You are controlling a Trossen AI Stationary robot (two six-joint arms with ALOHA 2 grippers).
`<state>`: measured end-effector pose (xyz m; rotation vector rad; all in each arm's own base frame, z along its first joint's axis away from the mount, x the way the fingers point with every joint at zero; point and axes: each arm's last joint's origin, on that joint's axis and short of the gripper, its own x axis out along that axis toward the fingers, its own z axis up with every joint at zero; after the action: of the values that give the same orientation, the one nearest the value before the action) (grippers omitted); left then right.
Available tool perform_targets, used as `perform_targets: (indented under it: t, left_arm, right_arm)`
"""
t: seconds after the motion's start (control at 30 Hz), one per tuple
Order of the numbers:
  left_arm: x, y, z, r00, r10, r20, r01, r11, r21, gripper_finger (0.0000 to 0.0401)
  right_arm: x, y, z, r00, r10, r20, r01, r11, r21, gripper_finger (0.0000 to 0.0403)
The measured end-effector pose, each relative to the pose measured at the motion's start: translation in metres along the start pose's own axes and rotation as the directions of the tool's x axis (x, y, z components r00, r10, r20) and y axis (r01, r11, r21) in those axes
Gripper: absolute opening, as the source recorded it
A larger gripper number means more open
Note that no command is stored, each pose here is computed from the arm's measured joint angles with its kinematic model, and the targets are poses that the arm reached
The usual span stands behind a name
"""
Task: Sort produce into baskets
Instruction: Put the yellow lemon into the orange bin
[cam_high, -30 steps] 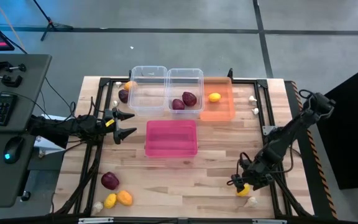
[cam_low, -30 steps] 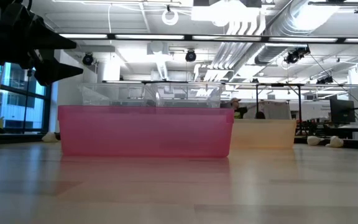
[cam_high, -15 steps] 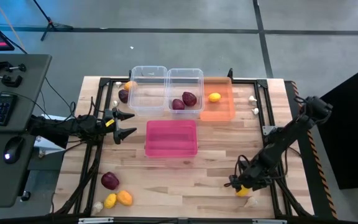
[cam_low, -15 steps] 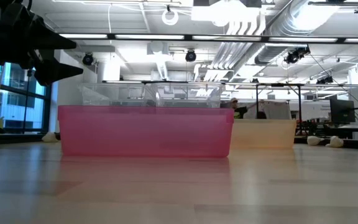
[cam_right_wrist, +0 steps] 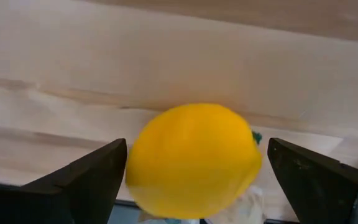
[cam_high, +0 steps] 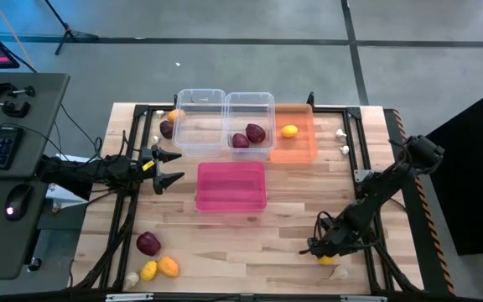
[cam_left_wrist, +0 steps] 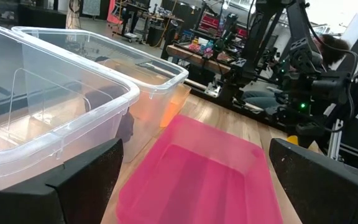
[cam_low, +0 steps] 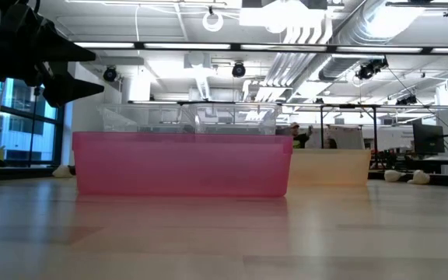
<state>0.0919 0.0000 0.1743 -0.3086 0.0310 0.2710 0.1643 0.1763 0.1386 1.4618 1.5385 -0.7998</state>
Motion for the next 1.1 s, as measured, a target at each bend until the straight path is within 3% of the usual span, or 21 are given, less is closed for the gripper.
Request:
perform_targets:
  t: [0.27, 0.63, 0.77, 0.97, 1.1]
  left_arm:
    - [0.0, 0.0, 0.0, 1.0, 0.0, 0.0, 0.0, 1.0, 0.0, 0.039]
    - [0.0, 0.0, 0.0, 1.0, 0.0, 0.0, 0.0, 1.0, 0.0, 0.039]
    - [0.0, 0.0, 0.0, 1.0, 0.0, 0.0, 0.0, 1.0, 0.0, 0.039]
    - [0.0, 0.0, 0.0, 1.0, 0.0, 0.0, 0.0, 1.0, 0.0, 0.039]
    - [0.0, 0.0, 0.0, 1.0, 0.0, 0.0, 0.0, 1.0, 0.0, 0.039]
  right_arm:
    - [0.005, 0.0, 0.002, 1.0, -0.019, 0.016, 0.019, 1.0, 0.006, 0.0364]
    - [0.005, 0.001, 0.001, 1.0, -0.017, 0.017, 0.018, 0.999, -0.05, 0.023]
    - [0.001, 0.001, 0.0, 1.0, 0.0, 0.011, 0.001, 0.995, -0.103, 0.0227]
    - [-0.027, 0.002, 0.003, 0.987, 0.144, 0.071, -0.133, 0.981, -0.141, 0.0236]
    - [-0.057, 0.003, 0.01, 0.941, 0.309, 0.142, -0.28, 0.941, -0.192, 0.0231]
